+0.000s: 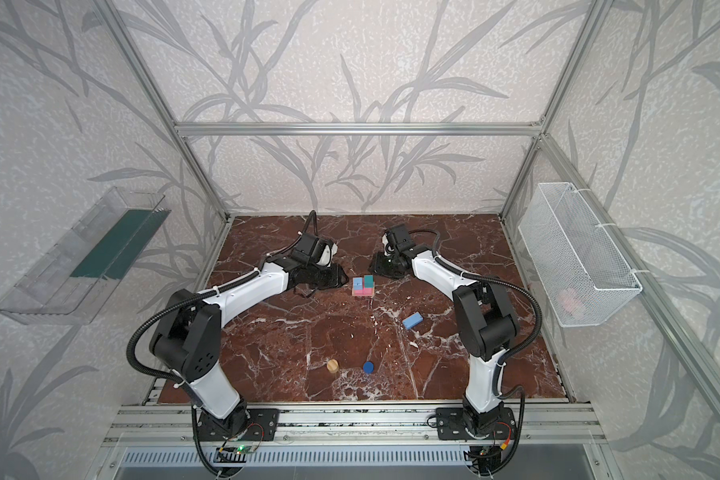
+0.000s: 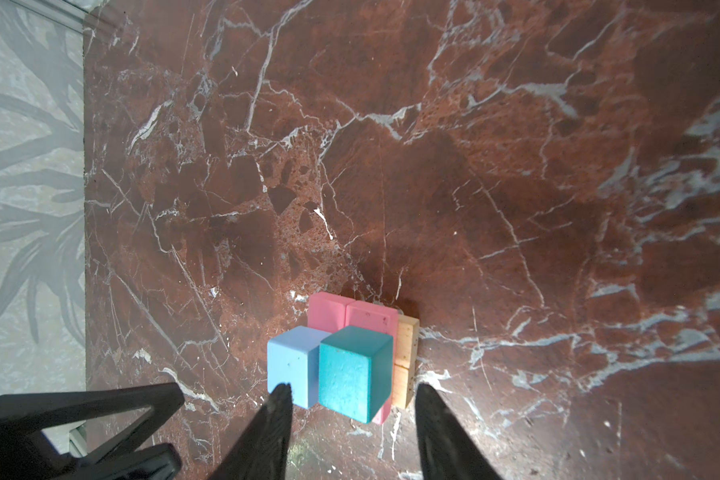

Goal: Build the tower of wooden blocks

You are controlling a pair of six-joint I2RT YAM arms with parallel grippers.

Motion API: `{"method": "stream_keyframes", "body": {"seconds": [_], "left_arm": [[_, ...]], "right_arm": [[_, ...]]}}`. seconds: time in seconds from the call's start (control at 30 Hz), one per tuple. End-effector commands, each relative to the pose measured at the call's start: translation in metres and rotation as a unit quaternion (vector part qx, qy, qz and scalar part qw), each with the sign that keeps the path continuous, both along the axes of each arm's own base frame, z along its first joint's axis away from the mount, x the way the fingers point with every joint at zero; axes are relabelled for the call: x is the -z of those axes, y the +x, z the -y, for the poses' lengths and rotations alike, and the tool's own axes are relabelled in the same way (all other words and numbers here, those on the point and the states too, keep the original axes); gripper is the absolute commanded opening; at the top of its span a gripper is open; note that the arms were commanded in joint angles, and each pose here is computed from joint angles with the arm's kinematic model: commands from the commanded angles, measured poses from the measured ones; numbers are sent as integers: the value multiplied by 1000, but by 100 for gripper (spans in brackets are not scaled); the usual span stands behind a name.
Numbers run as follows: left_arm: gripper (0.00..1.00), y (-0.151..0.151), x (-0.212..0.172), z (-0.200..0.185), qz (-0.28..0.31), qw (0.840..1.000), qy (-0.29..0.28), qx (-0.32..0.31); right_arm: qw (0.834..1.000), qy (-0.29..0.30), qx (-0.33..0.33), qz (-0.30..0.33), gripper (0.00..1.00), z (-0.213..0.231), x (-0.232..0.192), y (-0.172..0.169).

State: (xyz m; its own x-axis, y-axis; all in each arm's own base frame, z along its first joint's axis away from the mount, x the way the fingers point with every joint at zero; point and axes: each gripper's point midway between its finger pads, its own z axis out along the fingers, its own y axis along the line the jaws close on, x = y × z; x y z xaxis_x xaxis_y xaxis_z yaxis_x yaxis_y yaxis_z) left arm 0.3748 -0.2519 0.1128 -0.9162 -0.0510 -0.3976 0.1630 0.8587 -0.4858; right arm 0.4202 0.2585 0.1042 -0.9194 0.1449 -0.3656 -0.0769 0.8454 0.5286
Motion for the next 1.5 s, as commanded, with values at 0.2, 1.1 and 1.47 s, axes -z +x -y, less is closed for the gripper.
{"method": "stream_keyframes", "body": {"seconds": [0.2, 1.1, 1.47], "left_arm": [[37, 12, 3, 18, -8, 1000, -18, 7], [29, 17, 28, 34, -41, 999, -21, 18], [26, 21, 32, 37, -43, 999, -21, 16]], "right_arm": [[1000, 15, -9, -13, 45, -7, 15, 4], [999, 25, -12, -28, 38, -13, 32, 7], [999, 28, -12, -30, 34, -14, 32, 6]]}}
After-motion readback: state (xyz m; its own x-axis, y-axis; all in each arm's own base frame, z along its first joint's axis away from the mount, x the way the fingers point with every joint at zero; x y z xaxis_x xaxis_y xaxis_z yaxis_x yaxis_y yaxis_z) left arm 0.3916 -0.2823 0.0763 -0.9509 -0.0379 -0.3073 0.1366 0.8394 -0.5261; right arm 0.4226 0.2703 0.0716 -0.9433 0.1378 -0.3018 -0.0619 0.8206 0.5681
